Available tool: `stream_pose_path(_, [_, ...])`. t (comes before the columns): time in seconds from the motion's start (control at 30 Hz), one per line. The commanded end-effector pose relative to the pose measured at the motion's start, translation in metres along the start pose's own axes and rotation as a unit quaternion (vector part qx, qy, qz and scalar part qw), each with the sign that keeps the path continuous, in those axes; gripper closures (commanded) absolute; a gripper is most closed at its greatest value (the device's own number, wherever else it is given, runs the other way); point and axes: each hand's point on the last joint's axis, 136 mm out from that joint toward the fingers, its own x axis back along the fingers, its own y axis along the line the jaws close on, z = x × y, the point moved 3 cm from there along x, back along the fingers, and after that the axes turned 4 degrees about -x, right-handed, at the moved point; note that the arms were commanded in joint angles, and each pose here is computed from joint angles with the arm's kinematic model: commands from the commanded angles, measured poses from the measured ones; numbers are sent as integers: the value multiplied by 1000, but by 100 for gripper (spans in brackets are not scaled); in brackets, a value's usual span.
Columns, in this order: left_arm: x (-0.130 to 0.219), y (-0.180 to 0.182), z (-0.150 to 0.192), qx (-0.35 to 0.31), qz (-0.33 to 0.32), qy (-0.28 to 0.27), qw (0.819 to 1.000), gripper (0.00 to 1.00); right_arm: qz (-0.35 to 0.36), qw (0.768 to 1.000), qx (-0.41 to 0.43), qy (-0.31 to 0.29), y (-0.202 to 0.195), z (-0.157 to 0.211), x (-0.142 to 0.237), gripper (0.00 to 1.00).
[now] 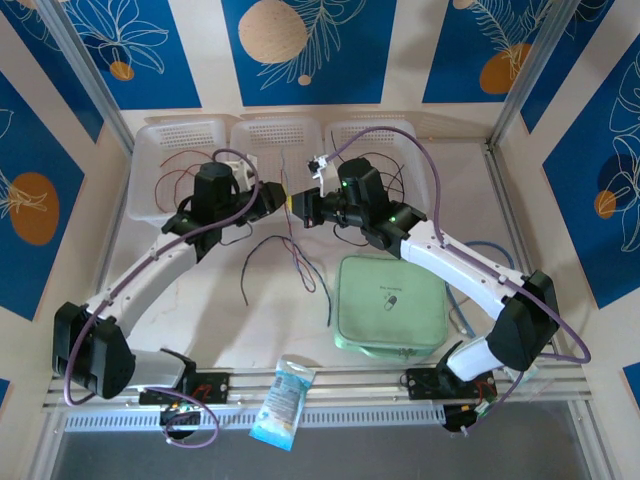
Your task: Untangle the cables
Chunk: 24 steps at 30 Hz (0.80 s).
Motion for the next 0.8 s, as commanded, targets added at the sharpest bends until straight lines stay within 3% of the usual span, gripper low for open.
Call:
stream_pose_path(0.0, [0,-5,-4,8,15,-22,1000,84,-10,1000,13,-11,8,-8,12,100])
stream_pose_path(0.2, [12,-3,-12,7,-2,-61,998,99,1,1000,11,-19,3,-9,18,100])
stream_pose_path(0.5, [54,-7,-30,-43,-60,-135,988,100,64,995,-2,-77,-14,-20,41,100])
stream_pose_path(0.77, [91,-39,-56,-138,-77,-176,972,100,94,980,7,-173,-2,-57,79,100])
